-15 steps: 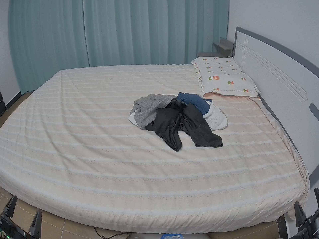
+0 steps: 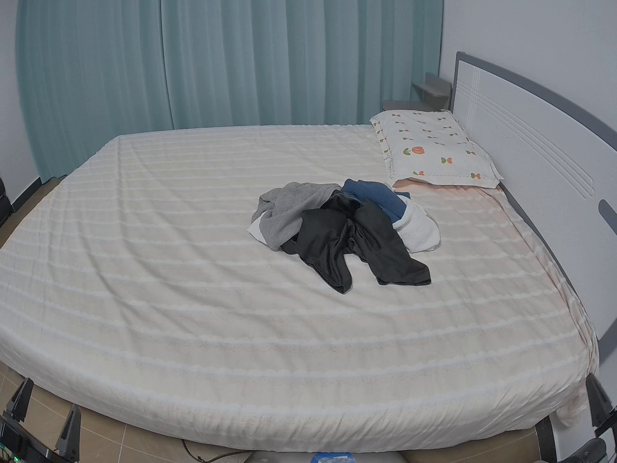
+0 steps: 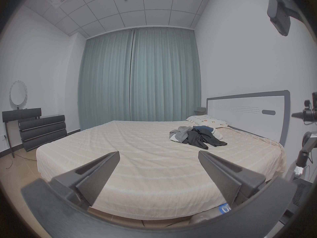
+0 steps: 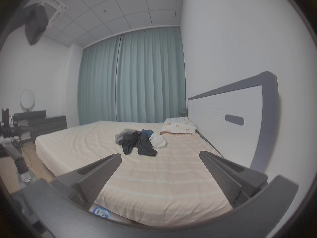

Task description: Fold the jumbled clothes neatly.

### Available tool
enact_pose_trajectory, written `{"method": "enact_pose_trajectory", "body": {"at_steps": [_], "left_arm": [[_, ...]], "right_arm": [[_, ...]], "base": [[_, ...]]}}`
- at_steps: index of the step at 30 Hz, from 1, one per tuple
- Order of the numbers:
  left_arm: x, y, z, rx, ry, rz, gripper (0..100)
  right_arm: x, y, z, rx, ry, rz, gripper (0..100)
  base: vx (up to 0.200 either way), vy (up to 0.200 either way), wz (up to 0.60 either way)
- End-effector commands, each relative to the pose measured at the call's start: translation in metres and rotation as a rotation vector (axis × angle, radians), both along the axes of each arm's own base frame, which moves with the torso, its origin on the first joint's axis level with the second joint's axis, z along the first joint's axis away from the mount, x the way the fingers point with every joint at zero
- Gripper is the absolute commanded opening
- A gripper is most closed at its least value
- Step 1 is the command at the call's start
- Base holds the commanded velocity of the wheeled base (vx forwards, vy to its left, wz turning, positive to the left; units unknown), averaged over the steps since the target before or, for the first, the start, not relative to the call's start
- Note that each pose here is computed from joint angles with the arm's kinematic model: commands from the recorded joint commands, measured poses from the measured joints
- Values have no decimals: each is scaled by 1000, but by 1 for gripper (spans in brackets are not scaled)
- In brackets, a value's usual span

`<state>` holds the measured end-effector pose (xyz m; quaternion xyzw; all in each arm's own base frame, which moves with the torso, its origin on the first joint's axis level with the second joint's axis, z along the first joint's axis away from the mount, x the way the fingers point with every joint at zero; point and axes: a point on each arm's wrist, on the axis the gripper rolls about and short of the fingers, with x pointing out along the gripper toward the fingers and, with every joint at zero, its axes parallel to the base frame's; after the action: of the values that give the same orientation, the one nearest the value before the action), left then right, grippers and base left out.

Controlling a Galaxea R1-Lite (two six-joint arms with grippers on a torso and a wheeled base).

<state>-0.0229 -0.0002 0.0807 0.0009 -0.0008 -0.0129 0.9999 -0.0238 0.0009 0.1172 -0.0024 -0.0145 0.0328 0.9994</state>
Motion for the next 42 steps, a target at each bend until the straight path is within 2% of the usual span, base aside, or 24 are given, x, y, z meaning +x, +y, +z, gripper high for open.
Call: {"method": "enact_pose_trajectory", "body": {"at_steps": [1, 2, 3, 4, 7, 8, 9, 10, 11, 12, 16, 17, 18, 20, 22, 23, 24, 28, 29, 34, 42], "left_arm": [[0, 0, -5, 0, 1, 0, 100], [0, 0, -5, 0, 1, 0, 100], [0, 0, -5, 0, 1, 0, 100], [0, 0, -5, 0, 1, 0, 100], [0, 0, -5, 0, 1, 0, 100], [0, 0, -5, 0, 1, 0, 100], [0, 0, -5, 0, 1, 0, 100], [0, 0, -5, 0, 1, 0, 100], [0, 0, -5, 0, 1, 0, 100], [0, 0, -5, 0, 1, 0, 100], [0, 0, -5, 0, 1, 0, 100], [0, 0, -5, 0, 1, 0, 100], [0, 0, -5, 0, 1, 0, 100], [0, 0, -5, 0, 1, 0, 100], [0, 0, -5, 0, 1, 0, 100], [0, 0, -5, 0, 1, 0, 100], [0, 0, -5, 0, 1, 0, 100], [0, 0, -5, 0, 1, 0, 100], [0, 0, -5, 0, 1, 0, 100], [0, 0, -5, 0, 1, 0, 100], [0, 0, -5, 0, 1, 0, 100]], "right_arm": [[48, 2, 65, 68, 179, 41, 100], [71, 3, 60, 61, 290, 56, 100], [74, 3, 59, 62, 304, 58, 100], [95, 6, 58, 64, 361, 81, 100], [142, 13, 54, 82, 431, 101, 100], [142, 13, 54, 82, 431, 101, 100], [178, 18, 48, 105, 463, 94, 100], [197, 21, 43, 115, 478, 95, 100], [197, 21, 43, 115, 478, 95, 100], [231, 27, 30, 123, 504, 91, 100], [294, 41, -1, 108, 538, 57, 100], [296, 42, -2, 109, 539, 57, 100], [323, 49, -17, 125, 556, 46, 100], [350, 59, -33, 163, 584, 43, 100], [354, 60, -36, 169, 587, 43, 100], [392, 70, -67, 228, 626, 27, 100], [406, 74, -80, 245, 634, 19, 100], [430, 82, -97, 251, 635, 7, 100], [452, 89, -115, 244, 646, -12, 100], [482, 106, -139, 248, 674, -11, 100], [505, 120, -153, 276, 698, -12, 100]], "base": [[0, 0, 0], [0, 0, 0], [0, 0, 0], [0, 0, 0], [0, 0, 0], [0, 0, 0], [0, 0, 0], [0, 0, 0], [0, 0, 0], [0, 0, 0], [0, 0, 0], [0, 0, 0], [0, 0, 0], [0, 0, 0], [0, 0, 0], [0, 0, 0], [0, 0, 0], [0, 0, 0], [0, 0, 0], [0, 0, 0], [0, 0, 0]]}}
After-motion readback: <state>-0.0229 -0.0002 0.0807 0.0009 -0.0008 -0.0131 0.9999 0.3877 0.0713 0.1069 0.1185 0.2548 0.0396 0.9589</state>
